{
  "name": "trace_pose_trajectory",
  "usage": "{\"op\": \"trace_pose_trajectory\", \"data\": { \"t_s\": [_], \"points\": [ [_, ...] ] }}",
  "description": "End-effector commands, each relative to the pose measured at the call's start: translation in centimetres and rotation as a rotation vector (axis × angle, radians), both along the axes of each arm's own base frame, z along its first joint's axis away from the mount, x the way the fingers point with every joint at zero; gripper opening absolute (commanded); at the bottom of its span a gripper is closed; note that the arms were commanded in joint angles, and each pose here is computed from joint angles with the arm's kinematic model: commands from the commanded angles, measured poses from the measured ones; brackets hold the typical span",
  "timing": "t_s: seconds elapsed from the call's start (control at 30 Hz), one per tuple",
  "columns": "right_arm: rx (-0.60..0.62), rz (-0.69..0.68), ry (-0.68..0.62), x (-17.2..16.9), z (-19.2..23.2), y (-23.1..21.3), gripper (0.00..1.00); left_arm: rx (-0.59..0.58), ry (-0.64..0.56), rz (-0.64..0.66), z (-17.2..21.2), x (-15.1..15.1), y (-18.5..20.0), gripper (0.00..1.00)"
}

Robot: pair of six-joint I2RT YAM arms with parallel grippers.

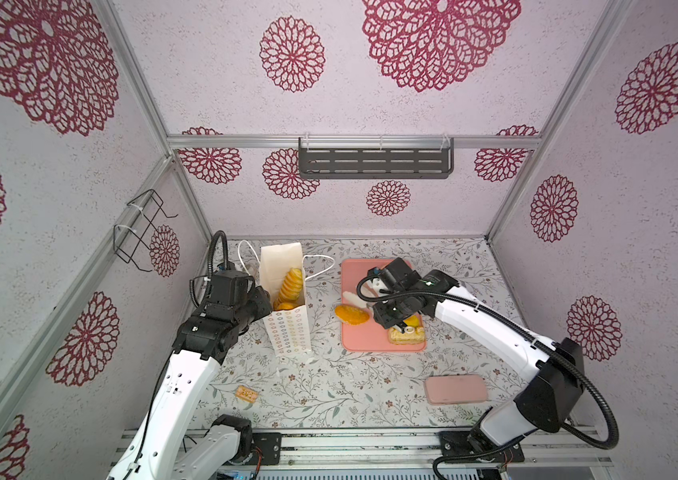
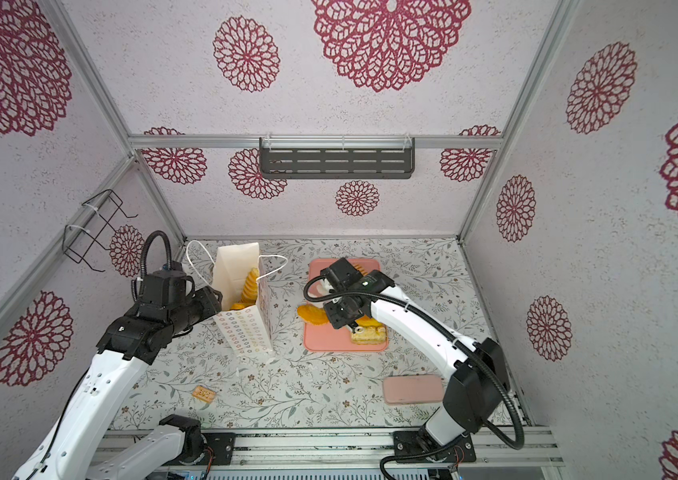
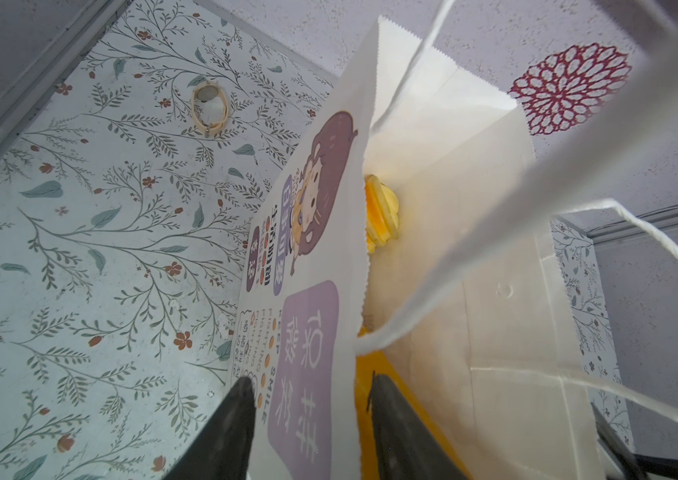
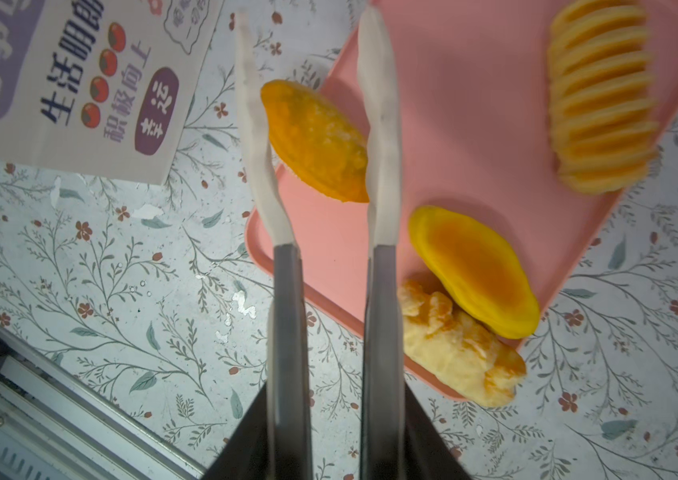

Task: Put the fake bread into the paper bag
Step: 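Open the right tongs and move them back over the pink tray, then lower the right tongs onto the round orange pastry and pinch it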

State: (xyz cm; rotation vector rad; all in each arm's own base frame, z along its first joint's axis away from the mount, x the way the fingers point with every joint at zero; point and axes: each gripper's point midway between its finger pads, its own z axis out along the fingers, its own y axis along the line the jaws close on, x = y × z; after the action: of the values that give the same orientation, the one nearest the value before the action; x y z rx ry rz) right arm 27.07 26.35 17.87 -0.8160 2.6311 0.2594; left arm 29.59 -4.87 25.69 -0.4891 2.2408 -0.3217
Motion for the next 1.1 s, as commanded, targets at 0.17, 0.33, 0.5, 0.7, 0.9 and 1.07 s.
{"op": "trace_pose_trajectory", "data": {
  "t_s": [0.17, 0.33, 0.5, 0.7, 0.9, 1.07],
  "points": [
    [-0.090, 0.070, -0.019, 0.4, -0.7, 2.2, 0.45, 0.012, -0.043, 0.007, 1.1, -0.3, 0.3, 0.51],
    [-0.123, 0.066, -0.040, 1.2, -1.1, 2.6, 0.49, 0.012, -0.042, 0.009, 1.0, -0.5, 0.4, 0.52],
    [-0.134, 0.067, -0.040, 1.6, -1.5, 2.9, 0.52, 0.015, -0.042, 0.011, 0.9, -0.5, 0.4, 0.52],
    [-0.150, 0.075, -0.015, 1.6, -2.8, 3.1, 0.54, 0.018, -0.039, 0.011, 0.8, -0.5, 0.5, 0.52],
    [-0.159, 0.076, -0.005, 1.9, -3.4, 3.5, 0.54, 0.017, -0.038, 0.012, 0.8, -0.5, 0.5, 0.52],
    [-0.191, 0.066, 0.003, 2.2, -4.4, 3.3, 0.53, 0.019, -0.038, 0.011, 0.8, -0.6, 0.5, 0.52]
  ]
}}
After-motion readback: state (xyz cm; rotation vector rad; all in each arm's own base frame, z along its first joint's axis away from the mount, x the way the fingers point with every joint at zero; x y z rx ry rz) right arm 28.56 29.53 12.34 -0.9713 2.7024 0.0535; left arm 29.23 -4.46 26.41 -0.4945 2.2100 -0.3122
